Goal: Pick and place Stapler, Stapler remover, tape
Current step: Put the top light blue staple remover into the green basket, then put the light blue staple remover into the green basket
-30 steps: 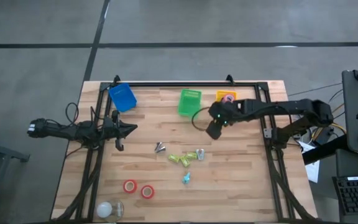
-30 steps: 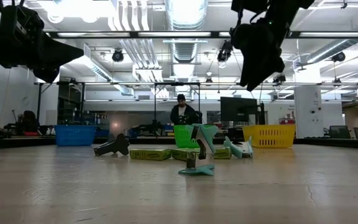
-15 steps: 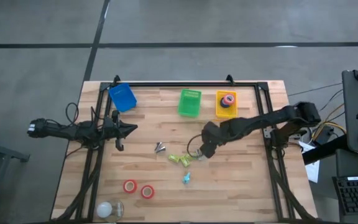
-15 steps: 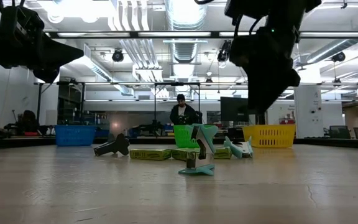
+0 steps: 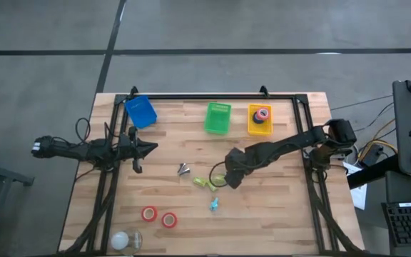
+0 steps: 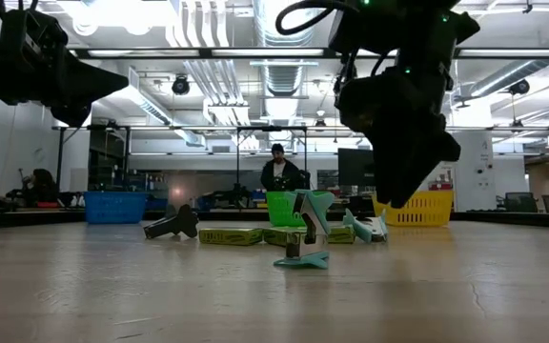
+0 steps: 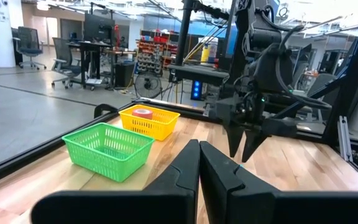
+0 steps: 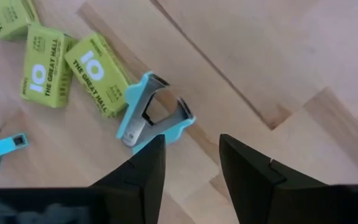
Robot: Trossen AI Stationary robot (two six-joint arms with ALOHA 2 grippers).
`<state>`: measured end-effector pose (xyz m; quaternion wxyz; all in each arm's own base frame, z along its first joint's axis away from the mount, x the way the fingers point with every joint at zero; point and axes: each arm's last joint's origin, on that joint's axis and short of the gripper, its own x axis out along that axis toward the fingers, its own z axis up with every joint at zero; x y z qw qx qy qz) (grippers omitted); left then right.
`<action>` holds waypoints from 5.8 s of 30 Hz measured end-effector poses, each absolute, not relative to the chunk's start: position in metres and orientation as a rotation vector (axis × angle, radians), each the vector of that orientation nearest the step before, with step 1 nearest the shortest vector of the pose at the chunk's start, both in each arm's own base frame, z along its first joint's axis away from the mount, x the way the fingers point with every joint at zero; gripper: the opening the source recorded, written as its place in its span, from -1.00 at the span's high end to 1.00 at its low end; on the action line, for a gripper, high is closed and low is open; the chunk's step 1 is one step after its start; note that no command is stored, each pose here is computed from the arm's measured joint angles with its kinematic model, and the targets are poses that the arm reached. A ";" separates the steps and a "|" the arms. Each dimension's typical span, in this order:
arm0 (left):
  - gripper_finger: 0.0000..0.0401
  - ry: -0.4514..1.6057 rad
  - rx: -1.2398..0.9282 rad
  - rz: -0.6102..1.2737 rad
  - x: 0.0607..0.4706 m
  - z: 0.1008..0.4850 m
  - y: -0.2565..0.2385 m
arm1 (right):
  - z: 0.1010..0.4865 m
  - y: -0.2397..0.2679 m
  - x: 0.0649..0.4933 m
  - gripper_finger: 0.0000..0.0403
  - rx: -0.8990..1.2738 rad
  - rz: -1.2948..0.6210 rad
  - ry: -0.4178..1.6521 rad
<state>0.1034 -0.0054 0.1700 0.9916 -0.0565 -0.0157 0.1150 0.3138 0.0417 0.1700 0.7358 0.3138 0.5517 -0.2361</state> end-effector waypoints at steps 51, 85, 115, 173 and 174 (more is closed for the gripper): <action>0.93 -0.025 -0.111 0.231 0.103 0.169 -0.005 | 0.164 0.016 0.325 0.96 0.589 -0.465 1.098; 0.93 -0.019 -0.110 0.232 0.103 0.169 -0.005 | 0.204 -0.187 0.350 0.96 0.384 -0.675 0.937; 0.93 -0.016 -0.109 0.232 0.103 0.168 -0.005 | 0.188 -0.211 0.367 0.58 0.387 -0.690 1.048; 0.93 -0.005 -0.106 0.232 0.103 0.167 -0.005 | 0.150 0.185 0.333 0.25 -0.164 0.096 0.788; 0.93 -0.005 -0.106 0.232 0.103 0.167 -0.005 | 0.148 0.186 0.335 0.25 -0.171 0.097 0.792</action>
